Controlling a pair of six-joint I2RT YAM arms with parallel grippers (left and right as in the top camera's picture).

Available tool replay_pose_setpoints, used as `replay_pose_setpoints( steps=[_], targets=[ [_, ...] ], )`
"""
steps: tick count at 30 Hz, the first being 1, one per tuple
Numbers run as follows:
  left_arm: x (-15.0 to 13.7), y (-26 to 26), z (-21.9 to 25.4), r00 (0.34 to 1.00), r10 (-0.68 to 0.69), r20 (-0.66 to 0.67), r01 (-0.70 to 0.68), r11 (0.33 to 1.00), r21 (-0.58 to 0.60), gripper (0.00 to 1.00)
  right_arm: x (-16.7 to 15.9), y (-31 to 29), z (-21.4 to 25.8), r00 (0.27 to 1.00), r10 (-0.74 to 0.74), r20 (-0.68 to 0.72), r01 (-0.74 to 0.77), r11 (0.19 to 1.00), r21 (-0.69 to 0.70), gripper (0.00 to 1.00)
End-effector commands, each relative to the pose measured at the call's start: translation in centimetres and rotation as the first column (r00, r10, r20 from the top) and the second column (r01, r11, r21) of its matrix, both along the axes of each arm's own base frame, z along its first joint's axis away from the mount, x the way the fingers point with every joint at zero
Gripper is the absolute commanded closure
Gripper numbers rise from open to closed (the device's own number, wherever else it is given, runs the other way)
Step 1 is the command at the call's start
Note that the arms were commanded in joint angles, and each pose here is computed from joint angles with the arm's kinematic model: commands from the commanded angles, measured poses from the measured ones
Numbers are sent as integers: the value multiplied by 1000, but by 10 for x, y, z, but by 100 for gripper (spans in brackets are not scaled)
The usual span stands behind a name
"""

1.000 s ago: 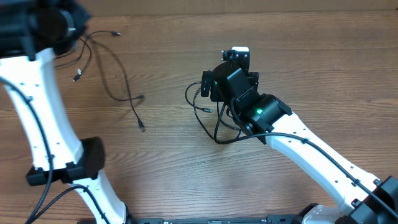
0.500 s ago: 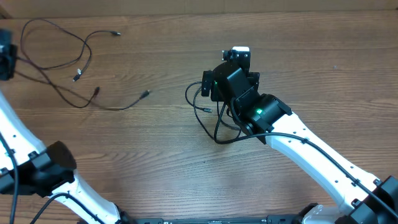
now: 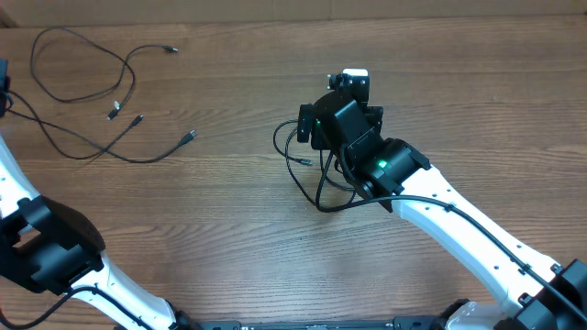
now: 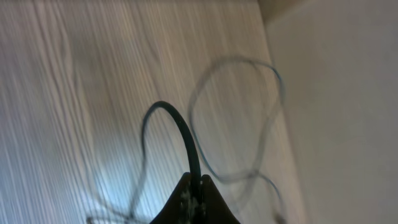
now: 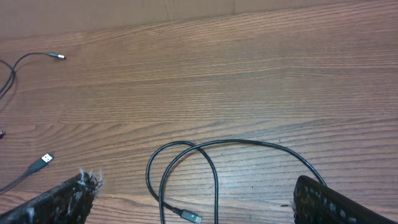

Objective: Untangle cables

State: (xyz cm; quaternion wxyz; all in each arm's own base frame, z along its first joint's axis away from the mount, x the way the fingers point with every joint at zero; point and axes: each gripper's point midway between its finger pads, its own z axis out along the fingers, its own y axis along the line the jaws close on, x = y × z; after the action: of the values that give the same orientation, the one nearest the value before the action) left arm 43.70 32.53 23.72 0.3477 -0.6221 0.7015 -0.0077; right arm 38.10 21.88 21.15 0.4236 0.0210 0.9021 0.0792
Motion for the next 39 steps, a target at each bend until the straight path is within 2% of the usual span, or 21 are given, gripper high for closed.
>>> replay_pose_setpoints(
  steps=[1, 4, 8, 12, 15, 16, 17, 18, 19, 25, 27, 30, 33, 36, 39],
  targets=[
    [-17, 34, -9, 991, 58, -120, -34, 980, 197, 96, 0, -2, 14, 999, -13, 34, 13, 1000, 16, 0],
    [8, 42, -14, 983, -111, -143, 153, 932, 328, 96, 0, -2, 14, 999, -13, 34, 13, 1000, 16, 0],
    [28, 41, -21, 968, -217, -124, 248, 889, 386, 96, 0, -2, 14, 999, -13, 34, 13, 1000, 16, 0],
    [24, 47, -40, 967, -197, -162, 245, 892, 379, 96, 0, -2, 14, 999, -13, 34, 13, 1000, 16, 0],
    [20, 52, -68, 941, -225, -252, 307, 882, 358, 96, 0, -2, 14, 999, -13, 34, 13, 1000, 16, 0],
    [17, 53, -83, 924, -242, -296, 338, 880, 335, 92, 0, -2, 14, 999, -13, 34, 13, 1000, 16, 0],
    [14, 53, -94, 915, -249, -317, 349, 883, 314, 71, 0, -2, 14, 999, -13, 34, 13, 1000, 16, 0],
    [12, 54, -102, 909, -251, -331, 354, 886, 300, 41, 0, -2, 14, 999, -13, 34, 13, 1000, 16, 0],
    [10, 54, -109, 903, -256, -345, 361, 889, 283, 18, 0, -2, 14, 999, -13, 34, 13, 1000, 16, 0],
    [11, 51, -101, 904, -267, -335, 366, 886, 283, 16, 0, -2, 14, 999, -13, 34, 13, 1000, 16, 0],
    [16, 44, -90, 905, -304, -297, 387, 879, 280, 14, 0, -2, 14, 999, -13, 34, 13, 1000, 16, 0],
    [26, 15, -73, 881, -431, -194, 468, 853, 229, 10, 0, -2, 14, 999, -13, 34, 13, 1000, 16, 0],
    [29, -31, -81, 803, -590, -88, 596, 799, 84, 11, 0, -2, 14, 999, -13, 34, 13, 1000, 16, 0],
    [22, -49, -107, 731, -666, -152, 675, 737, 17, 16, 0, -2, 14, 999, -13, 34, 13, 1000, 16, 0],
    [21, -75, -146, 593, -773, -227, 788, 615, -36, 14, 0, -2, 14, 999, -13, 34, 13, 1000, 16, 0]
  ],
)
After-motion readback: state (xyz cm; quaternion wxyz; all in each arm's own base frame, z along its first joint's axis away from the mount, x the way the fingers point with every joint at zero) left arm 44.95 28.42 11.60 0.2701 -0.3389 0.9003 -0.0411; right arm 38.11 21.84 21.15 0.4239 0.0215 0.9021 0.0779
